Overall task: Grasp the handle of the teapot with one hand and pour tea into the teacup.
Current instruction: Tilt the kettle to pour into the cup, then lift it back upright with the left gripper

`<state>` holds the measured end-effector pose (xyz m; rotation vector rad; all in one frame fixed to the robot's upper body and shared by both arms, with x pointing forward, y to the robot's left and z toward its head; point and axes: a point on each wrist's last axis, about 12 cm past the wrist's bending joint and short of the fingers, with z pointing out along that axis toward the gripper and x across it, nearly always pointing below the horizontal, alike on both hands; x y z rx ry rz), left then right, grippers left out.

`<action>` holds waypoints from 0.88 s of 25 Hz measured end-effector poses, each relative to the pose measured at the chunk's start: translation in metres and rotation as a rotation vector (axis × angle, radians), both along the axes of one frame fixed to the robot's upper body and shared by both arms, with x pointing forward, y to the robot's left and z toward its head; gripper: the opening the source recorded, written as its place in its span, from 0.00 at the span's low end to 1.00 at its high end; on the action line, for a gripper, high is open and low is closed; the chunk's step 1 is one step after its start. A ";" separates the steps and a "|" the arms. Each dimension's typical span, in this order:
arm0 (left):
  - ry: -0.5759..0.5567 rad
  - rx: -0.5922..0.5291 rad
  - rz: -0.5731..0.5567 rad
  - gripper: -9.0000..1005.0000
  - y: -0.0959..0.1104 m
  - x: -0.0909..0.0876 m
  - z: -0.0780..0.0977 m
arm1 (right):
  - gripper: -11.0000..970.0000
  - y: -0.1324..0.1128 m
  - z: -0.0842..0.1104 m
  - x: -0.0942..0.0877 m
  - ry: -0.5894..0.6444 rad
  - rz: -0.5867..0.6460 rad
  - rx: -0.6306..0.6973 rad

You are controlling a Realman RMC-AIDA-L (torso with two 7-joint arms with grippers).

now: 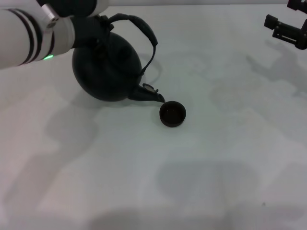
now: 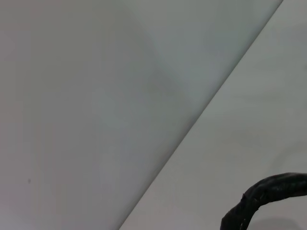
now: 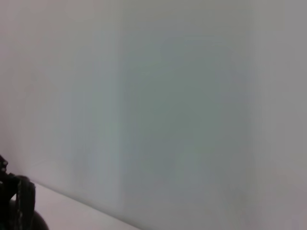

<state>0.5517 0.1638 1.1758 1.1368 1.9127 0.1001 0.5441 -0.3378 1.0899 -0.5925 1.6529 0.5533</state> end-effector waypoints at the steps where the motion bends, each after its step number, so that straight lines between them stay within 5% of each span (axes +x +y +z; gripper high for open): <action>1: 0.001 0.002 -0.004 0.12 -0.001 0.000 0.001 | 0.89 0.000 -0.001 0.000 0.003 0.001 0.000; 22: 0.027 0.070 -0.088 0.12 -0.023 0.002 0.015 | 0.89 0.001 -0.005 -0.002 0.013 0.000 -0.001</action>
